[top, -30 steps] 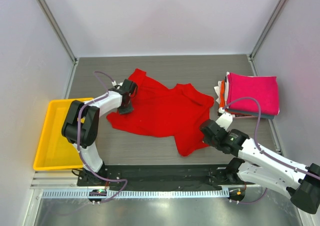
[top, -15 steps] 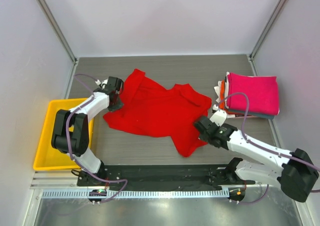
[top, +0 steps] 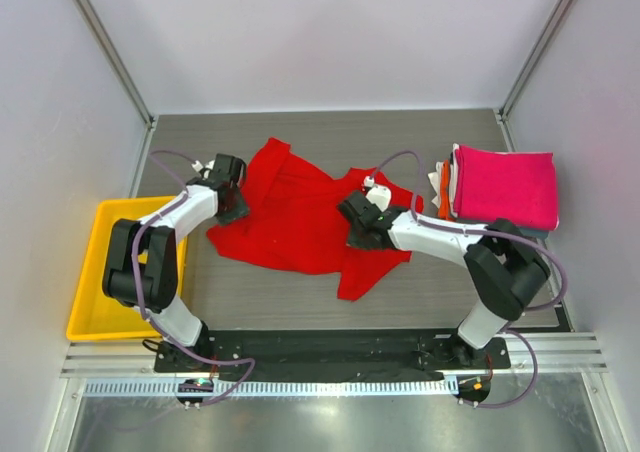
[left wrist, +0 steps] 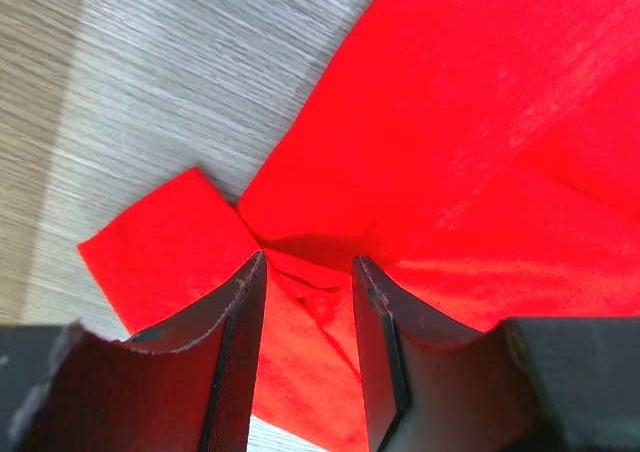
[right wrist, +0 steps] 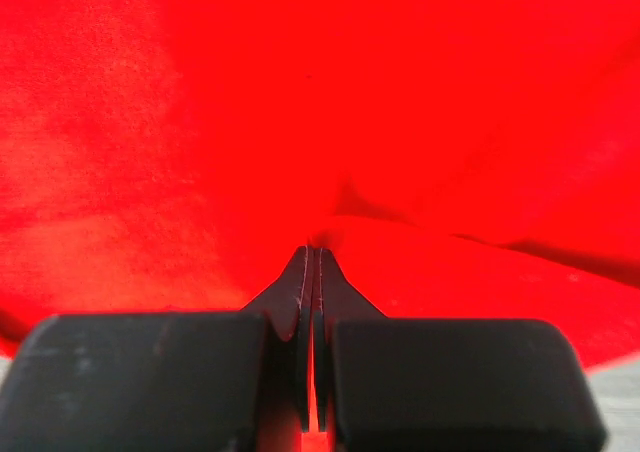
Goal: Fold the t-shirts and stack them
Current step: Flatten the tshirt out
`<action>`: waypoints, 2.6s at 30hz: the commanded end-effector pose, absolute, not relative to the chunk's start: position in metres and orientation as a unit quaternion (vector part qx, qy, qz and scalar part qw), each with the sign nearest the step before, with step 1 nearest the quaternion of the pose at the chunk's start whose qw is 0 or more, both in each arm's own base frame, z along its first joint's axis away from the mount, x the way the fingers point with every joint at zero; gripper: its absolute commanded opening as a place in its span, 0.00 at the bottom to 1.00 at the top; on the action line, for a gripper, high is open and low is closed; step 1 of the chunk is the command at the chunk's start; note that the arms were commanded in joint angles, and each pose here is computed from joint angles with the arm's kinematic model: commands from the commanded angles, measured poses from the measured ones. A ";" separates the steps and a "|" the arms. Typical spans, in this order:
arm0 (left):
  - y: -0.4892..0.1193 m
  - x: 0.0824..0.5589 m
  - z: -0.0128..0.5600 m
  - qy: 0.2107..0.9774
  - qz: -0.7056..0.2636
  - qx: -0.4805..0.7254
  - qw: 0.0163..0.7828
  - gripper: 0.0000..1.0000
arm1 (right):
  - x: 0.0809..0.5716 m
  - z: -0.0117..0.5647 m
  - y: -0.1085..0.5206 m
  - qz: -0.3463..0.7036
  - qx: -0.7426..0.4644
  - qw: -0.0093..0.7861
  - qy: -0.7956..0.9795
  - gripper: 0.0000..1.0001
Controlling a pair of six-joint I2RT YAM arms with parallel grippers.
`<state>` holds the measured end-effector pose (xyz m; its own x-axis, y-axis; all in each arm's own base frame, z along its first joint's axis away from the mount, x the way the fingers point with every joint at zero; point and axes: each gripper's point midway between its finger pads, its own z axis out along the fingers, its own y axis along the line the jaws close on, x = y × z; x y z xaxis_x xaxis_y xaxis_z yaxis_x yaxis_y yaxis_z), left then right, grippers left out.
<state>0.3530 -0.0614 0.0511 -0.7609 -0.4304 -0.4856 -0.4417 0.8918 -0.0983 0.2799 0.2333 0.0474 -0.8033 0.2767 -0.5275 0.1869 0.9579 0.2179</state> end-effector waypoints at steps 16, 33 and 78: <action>-0.100 0.353 0.035 0.955 -0.025 -0.147 0.256 0.44 | 0.343 0.009 0.180 0.036 0.152 0.258 0.953 0.01; -0.127 0.359 0.053 0.953 -0.011 -0.032 0.301 0.50 | 0.367 -0.016 0.205 0.143 0.030 0.279 0.949 0.01; -0.116 0.346 0.038 0.952 0.032 -0.060 0.298 0.02 | 0.367 -0.026 0.195 0.149 0.059 0.255 0.954 0.01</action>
